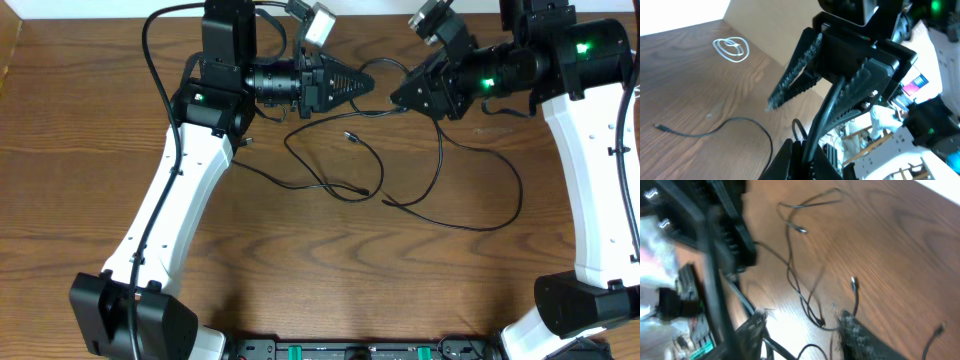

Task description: Untangle cables

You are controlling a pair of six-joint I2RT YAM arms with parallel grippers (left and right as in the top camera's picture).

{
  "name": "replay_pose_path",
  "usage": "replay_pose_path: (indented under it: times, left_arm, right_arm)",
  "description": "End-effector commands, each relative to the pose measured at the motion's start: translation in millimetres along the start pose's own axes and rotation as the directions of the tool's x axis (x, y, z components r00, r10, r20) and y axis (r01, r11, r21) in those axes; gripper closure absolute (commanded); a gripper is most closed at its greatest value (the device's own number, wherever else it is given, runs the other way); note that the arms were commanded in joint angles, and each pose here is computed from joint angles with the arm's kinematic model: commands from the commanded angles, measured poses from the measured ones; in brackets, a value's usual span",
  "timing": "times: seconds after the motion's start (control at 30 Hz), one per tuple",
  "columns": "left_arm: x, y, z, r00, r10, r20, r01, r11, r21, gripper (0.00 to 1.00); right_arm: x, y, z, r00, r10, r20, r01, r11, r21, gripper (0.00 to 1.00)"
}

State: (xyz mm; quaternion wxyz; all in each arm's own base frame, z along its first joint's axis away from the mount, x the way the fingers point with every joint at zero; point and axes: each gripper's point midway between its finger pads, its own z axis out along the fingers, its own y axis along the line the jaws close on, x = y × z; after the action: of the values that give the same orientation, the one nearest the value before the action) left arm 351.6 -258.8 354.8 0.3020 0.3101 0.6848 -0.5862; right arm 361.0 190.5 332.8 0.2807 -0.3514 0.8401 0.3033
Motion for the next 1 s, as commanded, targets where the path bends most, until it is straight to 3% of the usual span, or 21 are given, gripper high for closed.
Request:
replay_pose_path:
  times: [0.0, 0.27, 0.57, 0.67, 0.97]
  left_arm:
    - [-7.2, 8.2, -0.4, 0.997, -0.073, 0.025, 0.075, 0.996, -0.056, 0.93]
    - [-8.3, 31.4, -5.7, 0.982, -0.174, 0.074, 0.185, 0.968, -0.172, 0.93]
    - [-8.1, 40.3, -7.6, 0.966, -0.235, 0.103, 0.253, 0.943, -0.215, 0.93]
    - [-4.9, 54.1, -11.3, 0.939, -0.312, 0.145, 0.341, 0.898, -0.278, 0.93]
    - [14.8, 83.1, -23.3, 0.735, -0.604, 0.309, 0.678, 0.643, -0.355, 0.93]
  right_arm:
    - [4.2, -20.1, -1.6, 0.995, 0.093, -0.018, -0.091, 0.990, 0.108, 0.46]
    - [0.7, -15.5, -0.9, 0.991, 0.132, -0.001, -0.131, 0.988, 0.080, 0.41]
    - [-4.3, -17.2, 8.0, 0.943, 0.331, 0.026, -0.331, 0.934, 0.134, 0.39]
    - [-2.0, -22.1, 11.3, 0.925, 0.378, 0.032, -0.377, 0.904, 0.203, 0.39]
    - [1.0, -19.4, 23.4, 0.905, 0.423, 0.042, -0.414, 0.853, 0.319, 0.46]
